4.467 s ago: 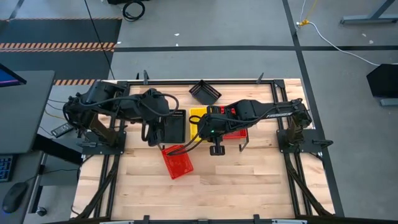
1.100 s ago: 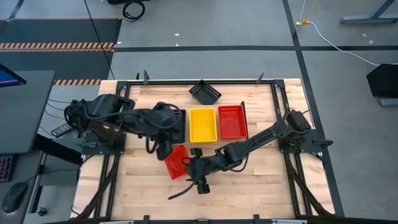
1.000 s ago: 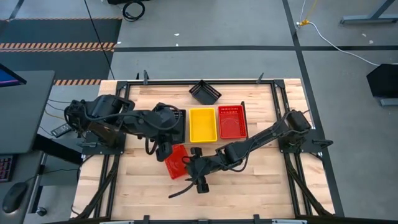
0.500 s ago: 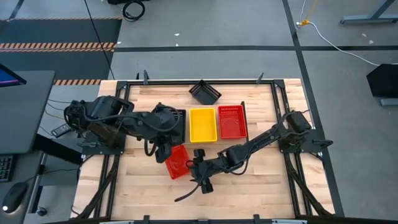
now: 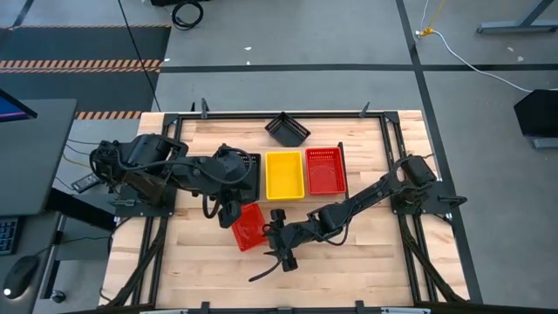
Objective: Stack baskets on shelf by color
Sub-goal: Stack the red basket on the stacked red baskets on the shelf
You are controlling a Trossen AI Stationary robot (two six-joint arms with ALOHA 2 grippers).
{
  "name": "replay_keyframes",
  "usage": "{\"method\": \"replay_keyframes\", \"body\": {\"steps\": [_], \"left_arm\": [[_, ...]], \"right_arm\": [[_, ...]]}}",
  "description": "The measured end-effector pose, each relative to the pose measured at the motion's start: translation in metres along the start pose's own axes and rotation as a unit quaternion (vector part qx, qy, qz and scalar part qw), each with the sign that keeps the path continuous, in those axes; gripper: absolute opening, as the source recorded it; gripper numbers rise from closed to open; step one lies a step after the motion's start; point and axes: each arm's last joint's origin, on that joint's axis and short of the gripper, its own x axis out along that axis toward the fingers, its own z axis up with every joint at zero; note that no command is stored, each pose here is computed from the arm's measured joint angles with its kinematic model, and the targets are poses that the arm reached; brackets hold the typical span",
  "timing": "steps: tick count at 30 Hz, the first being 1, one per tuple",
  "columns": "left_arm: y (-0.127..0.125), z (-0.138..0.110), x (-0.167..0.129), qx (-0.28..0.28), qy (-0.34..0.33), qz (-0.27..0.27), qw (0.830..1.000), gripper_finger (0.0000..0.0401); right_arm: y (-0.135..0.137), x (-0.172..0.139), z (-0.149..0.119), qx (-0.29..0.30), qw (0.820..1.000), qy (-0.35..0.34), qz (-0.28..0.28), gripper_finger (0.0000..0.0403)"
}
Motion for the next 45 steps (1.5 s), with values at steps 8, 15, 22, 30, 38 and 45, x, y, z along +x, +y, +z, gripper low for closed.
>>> {"method": "replay_keyframes", "body": {"steps": [8,15,22,30,38,45], "left_arm": [[0.000,0.000,0.000,0.000,0.001,0.000,1.000,0.0172],[-0.006,-0.009,-0.003,0.008,0.021,-0.003,1.000,0.0172],[-0.015,-0.018,-0.007,0.026,0.030,-0.014,0.999,0.0172],[-0.021,-0.024,-0.010,0.039,0.038,-0.019,0.998,0.0172],[-0.022,-0.025,-0.010,0.041,0.037,-0.019,0.998,0.0172],[-0.022,-0.025,-0.010,0.044,0.037,-0.019,0.998,0.0172]], "right_arm": [[0.007,0.032,0.016,-0.009,0.999,0.047,0.017,0.0240],[0.002,0.055,0.038,-0.009,0.996,0.083,-0.009,0.0240],[0.002,0.072,0.029,0.006,0.989,0.144,0.022,0.0240],[0.020,0.074,0.015,-0.012,0.982,0.188,0.016,0.0234],[0.020,0.071,0.008,-0.016,0.974,0.225,0.003,0.0149],[0.024,0.066,0.006,-0.008,0.967,0.251,0.047,0.0017]]}}
